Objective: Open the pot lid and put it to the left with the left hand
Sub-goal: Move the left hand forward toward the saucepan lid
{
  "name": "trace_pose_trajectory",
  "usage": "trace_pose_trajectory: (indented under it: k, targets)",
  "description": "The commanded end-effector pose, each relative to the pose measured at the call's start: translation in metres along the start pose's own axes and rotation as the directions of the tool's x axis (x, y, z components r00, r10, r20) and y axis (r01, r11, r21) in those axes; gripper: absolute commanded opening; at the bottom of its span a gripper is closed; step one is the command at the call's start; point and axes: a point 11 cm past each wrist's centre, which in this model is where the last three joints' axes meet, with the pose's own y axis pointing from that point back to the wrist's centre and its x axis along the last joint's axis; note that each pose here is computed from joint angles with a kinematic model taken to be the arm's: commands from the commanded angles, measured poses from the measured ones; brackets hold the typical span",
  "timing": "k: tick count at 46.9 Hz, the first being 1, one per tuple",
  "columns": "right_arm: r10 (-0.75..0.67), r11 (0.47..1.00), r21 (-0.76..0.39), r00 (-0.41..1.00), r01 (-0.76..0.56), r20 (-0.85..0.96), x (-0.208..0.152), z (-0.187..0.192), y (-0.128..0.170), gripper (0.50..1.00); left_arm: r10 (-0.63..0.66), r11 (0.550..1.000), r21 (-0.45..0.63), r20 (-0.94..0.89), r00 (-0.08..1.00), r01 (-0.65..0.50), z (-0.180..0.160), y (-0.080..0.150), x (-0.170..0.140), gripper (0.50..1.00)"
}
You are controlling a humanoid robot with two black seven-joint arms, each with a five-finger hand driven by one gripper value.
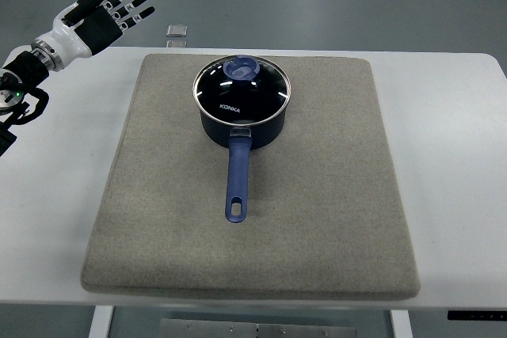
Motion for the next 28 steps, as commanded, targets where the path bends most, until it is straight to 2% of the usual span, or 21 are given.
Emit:
trace_pose_trajectory:
  k: [1,8,14,19,28]
  targets:
    - [0.001,1.000,-0.001,1.000,-0.001,0.000,0.000,0.000,0.000,0.917,0.005,1.000,-0.008,0.012,1.000,-0.004,0.006,-0.001,-0.001,0.992]
    - [0.001,1.000,-0.001,1.000,-0.001,0.000,0.000,0.000,0.000,0.917,0.010,1.000,0.023,0.064,0.998,-0.012,0.007,-0.003,-0.002,0.992]
    - [0.001,1.000,0.000,1.000,-0.001,0.000,0.000,0.000,0.000,0.917,-0.009,0.996,0.086,0.202,0.979,-0.009,0.013,-0.011,-0.014,0.990]
    - [0.001,1.000,0.000,1.000,-0.001,0.000,0.000,0.000,0.000,0.917,-0.031,0.990,0.141,0.327,0.944,-0.016,0.010,-0.015,-0.019,0.990]
    - [-0.001,1.000,0.000,1.000,0.001,0.000,0.000,0.000,0.000,0.917,-0.089,0.987,0.159,0.507,0.857,0.009,0.009,-0.022,-0.031,0.990]
